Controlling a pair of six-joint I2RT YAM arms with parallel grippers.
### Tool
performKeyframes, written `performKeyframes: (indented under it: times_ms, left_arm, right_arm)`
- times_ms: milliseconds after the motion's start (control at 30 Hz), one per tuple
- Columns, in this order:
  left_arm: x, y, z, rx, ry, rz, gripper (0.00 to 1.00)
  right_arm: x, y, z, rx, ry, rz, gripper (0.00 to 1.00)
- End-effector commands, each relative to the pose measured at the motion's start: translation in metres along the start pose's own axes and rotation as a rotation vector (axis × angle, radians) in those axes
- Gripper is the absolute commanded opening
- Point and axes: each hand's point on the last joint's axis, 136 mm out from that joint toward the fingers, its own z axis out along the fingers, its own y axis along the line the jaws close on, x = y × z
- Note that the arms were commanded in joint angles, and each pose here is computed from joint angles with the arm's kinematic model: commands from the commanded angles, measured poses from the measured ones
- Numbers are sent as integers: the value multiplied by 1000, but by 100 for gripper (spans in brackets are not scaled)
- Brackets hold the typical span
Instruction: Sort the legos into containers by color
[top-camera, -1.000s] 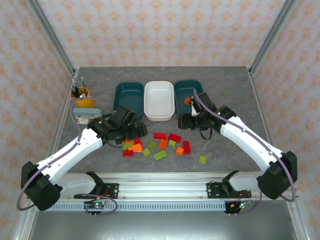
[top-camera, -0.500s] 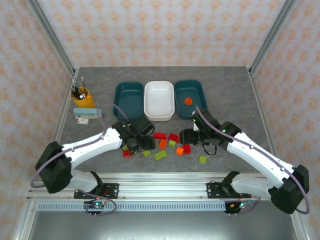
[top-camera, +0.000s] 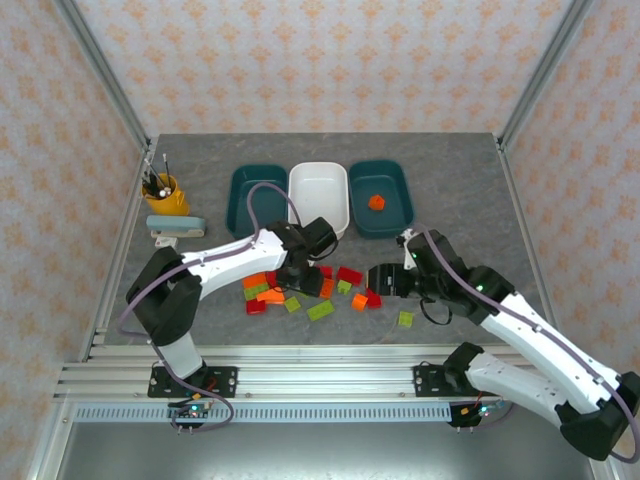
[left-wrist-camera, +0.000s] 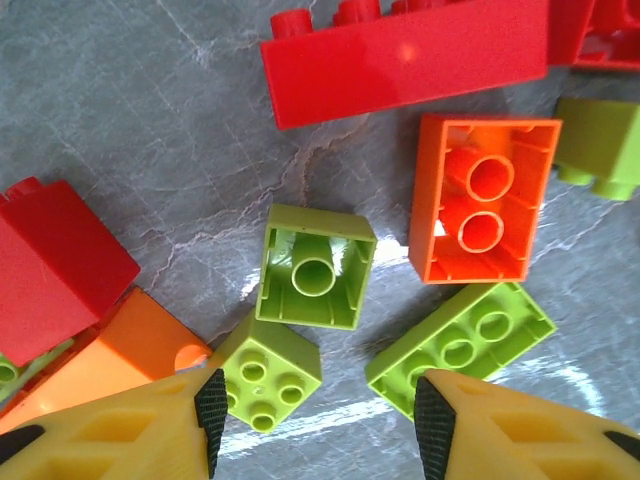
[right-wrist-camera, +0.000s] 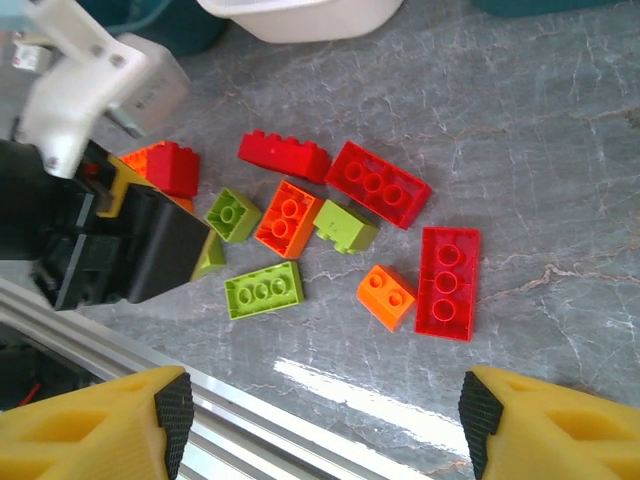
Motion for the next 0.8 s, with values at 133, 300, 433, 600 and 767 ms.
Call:
performKeyframes:
  times_ms: [133, 300, 433, 600, 767]
  left_arm:
    - [-4, 2, 13, -45, 19, 98, 56]
    - [-5, -1, 24, -39, 36, 113, 56]
    - [-8, 0, 29, -48, 35, 111, 56]
    - [-14, -2, 37, -53, 34, 119, 53]
    - [-21, -2, 42, -61, 21, 116, 42]
  right_arm:
    - [-1, 2, 0, -24, -30, 46, 75]
    - [-3, 0, 2, -12, -36, 57, 76]
    - [-3, 0, 4, -5, -30, 57, 76]
    - [-3, 0, 8, -7, -23, 62, 76]
    - [-4, 1, 10, -4, -16, 59, 75]
